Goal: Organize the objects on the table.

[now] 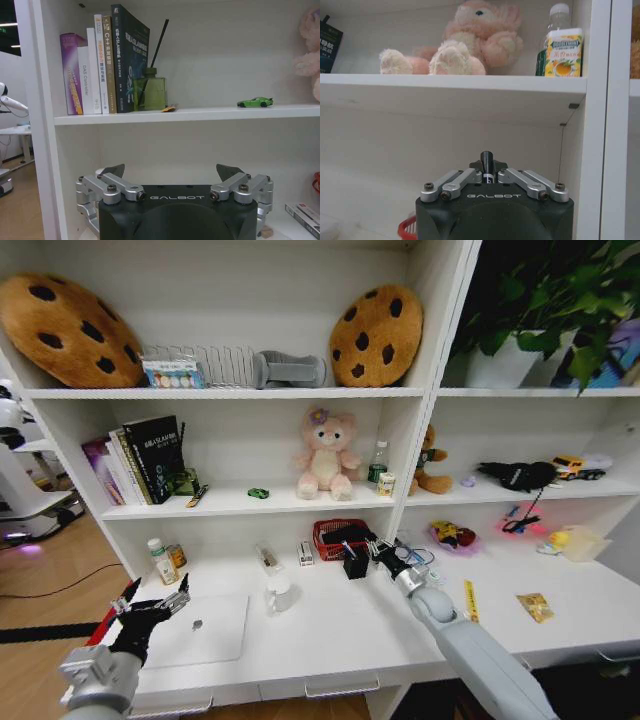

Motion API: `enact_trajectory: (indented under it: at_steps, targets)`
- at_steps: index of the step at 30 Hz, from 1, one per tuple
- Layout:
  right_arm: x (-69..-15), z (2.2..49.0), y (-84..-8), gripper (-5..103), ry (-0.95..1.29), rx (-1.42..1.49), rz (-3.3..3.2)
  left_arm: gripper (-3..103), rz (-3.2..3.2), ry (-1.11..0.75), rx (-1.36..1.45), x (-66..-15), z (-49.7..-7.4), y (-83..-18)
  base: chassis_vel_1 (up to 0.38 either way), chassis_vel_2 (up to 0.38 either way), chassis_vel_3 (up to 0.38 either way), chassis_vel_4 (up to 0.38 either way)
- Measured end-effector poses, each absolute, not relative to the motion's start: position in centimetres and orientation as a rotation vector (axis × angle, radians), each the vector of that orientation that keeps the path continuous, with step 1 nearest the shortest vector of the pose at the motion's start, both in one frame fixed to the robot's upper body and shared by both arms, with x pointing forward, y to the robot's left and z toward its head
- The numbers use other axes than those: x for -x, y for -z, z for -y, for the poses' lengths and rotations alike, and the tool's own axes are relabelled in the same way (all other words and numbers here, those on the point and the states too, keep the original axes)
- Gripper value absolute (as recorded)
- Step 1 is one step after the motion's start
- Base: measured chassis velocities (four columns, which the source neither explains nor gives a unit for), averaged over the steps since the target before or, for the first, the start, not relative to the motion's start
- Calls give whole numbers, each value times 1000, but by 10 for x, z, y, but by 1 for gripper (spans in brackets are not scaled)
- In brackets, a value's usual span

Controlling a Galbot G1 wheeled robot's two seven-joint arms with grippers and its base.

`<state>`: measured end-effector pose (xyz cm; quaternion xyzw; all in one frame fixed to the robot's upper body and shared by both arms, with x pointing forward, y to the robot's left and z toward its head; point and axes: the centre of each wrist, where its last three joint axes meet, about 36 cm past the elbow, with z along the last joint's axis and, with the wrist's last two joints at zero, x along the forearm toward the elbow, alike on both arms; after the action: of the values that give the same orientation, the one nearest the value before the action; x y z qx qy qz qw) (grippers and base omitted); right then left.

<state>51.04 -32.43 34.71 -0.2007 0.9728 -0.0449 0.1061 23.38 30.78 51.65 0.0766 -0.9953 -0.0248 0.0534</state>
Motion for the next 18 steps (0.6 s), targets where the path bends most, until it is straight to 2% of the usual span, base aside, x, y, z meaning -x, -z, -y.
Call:
enact_trajectory:
  at_steps: [7, 18]
  targets:
    - [-551, 315, -326, 9, 165, 550, -2771, 100, 3025, 75, -233, -234, -308, -517, 0, 0, 0, 0]
    - [-568, 281, -298, 9, 122, 562, -2764, 100, 3025, 75, -233, -234, -308, -517, 0, 0, 0, 0]
